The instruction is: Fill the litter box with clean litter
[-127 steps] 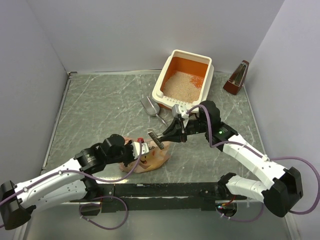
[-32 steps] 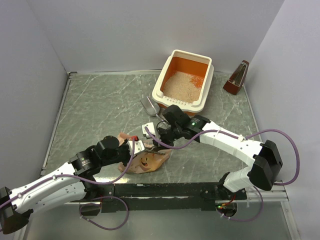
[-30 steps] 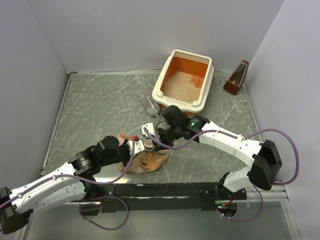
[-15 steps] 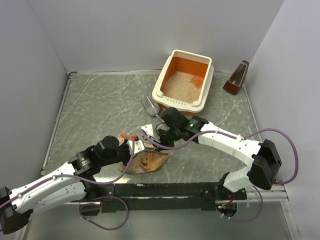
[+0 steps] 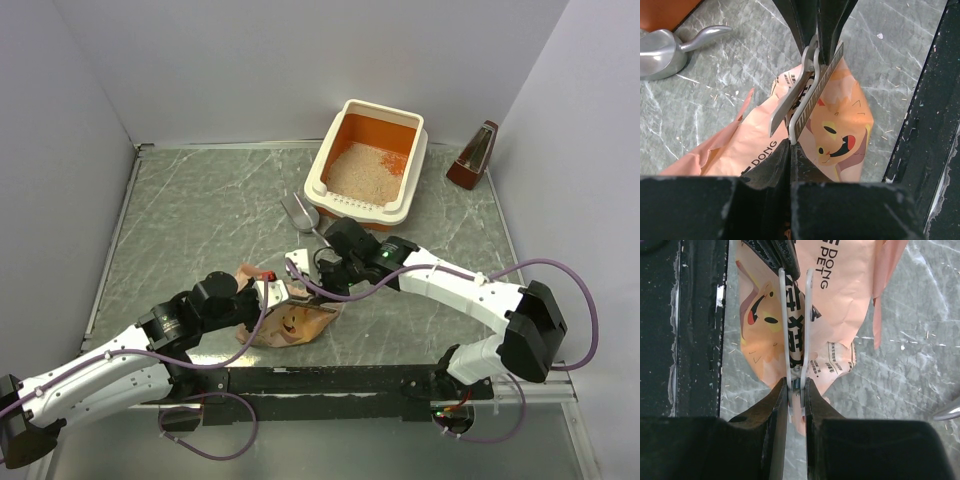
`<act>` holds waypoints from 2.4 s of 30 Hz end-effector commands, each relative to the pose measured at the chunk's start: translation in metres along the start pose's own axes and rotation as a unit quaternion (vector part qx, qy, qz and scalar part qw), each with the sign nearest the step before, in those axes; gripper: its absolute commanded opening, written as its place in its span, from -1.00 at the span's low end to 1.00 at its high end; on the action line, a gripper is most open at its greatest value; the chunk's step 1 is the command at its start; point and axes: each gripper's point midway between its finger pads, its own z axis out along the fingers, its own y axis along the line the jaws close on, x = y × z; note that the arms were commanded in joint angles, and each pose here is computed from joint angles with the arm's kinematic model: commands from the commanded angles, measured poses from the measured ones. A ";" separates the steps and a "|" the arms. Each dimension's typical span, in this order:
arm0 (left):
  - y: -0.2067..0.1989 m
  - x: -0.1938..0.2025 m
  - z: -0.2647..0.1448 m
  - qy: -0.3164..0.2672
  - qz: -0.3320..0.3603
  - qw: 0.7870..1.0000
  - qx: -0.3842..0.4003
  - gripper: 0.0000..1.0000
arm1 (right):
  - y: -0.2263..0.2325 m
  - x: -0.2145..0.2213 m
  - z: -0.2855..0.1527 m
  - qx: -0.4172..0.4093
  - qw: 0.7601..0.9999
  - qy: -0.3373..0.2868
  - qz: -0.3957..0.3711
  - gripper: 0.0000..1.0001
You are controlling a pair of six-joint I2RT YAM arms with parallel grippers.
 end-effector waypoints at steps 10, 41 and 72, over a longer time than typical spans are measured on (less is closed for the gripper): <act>0.008 -0.018 -0.003 -0.027 -0.005 0.999 -0.020 -0.85 | 0.003 -0.001 -0.015 0.026 0.999 -0.013 0.022 0.99; 0.062 -0.150 -0.092 -0.175 -0.094 0.969 -0.144 0.31 | -0.099 -0.117 -0.218 0.443 0.789 -0.269 0.330 1.00; 0.116 -0.199 -0.098 -0.227 -0.176 0.920 -0.266 0.94 | -0.091 -0.093 -0.240 0.487 0.734 -0.360 0.308 1.00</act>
